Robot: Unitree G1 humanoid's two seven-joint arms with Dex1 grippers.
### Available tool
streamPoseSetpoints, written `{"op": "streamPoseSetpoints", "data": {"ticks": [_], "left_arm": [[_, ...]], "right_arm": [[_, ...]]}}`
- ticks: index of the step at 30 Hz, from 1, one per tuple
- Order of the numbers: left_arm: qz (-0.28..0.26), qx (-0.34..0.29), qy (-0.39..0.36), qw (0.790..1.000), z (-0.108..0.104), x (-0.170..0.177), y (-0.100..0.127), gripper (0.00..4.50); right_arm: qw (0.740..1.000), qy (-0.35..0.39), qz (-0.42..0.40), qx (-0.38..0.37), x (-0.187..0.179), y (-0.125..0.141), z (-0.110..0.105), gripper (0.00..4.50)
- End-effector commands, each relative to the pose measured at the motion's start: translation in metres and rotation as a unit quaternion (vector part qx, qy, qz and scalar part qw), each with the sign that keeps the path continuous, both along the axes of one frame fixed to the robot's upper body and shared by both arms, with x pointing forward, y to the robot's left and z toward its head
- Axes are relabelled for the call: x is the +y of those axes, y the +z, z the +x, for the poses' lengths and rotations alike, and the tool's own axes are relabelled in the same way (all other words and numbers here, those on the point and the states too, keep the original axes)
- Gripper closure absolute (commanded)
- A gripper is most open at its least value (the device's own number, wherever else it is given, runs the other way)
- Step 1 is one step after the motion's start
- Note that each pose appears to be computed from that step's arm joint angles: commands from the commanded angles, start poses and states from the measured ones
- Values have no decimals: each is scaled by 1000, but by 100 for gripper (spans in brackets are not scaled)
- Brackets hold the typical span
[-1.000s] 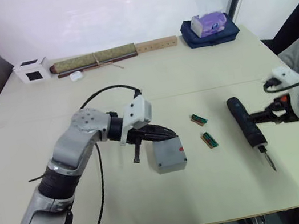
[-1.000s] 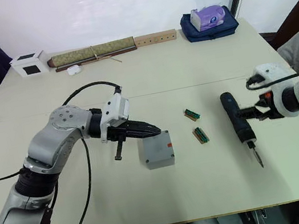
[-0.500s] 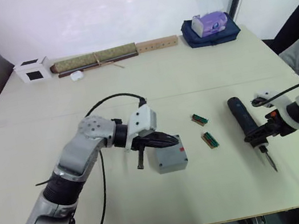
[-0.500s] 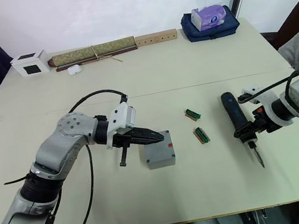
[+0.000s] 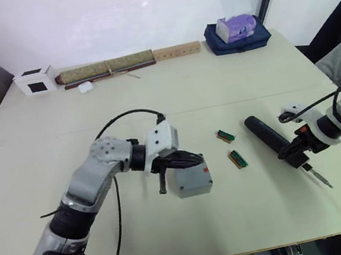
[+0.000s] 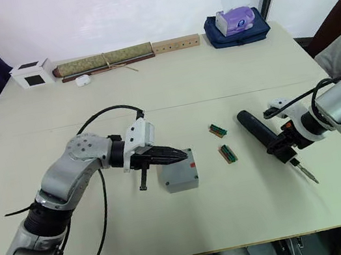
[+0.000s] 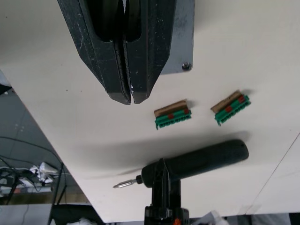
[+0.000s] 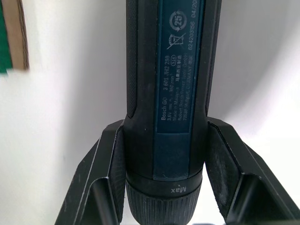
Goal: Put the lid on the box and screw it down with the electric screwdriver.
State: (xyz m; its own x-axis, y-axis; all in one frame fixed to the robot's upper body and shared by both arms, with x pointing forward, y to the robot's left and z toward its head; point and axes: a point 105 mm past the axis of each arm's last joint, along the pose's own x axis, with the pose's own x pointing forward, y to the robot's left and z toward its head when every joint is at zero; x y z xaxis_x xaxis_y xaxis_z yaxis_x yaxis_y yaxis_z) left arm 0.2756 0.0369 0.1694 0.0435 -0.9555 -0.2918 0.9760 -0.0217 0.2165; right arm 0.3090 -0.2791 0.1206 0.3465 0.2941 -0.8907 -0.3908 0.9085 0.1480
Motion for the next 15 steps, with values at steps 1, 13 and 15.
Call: {"op": "streamPoseSetpoints", "data": {"ticks": [1, 13, 15], "left_arm": [[-17, -22, 61, 998, 19, 24, 18, 450], [-5, 16, 122, 992, 29, 57, 16, 450], [-3, 22, 118, 993, 26, 55, 15, 450]], "right_arm": [[983, -36, 45, -174, -2, 63, 43, 272], [717, -75, 363, -590, 95, 191, 13, 272], [726, -37, 351, -590, 121, 179, -1, 272]]}}
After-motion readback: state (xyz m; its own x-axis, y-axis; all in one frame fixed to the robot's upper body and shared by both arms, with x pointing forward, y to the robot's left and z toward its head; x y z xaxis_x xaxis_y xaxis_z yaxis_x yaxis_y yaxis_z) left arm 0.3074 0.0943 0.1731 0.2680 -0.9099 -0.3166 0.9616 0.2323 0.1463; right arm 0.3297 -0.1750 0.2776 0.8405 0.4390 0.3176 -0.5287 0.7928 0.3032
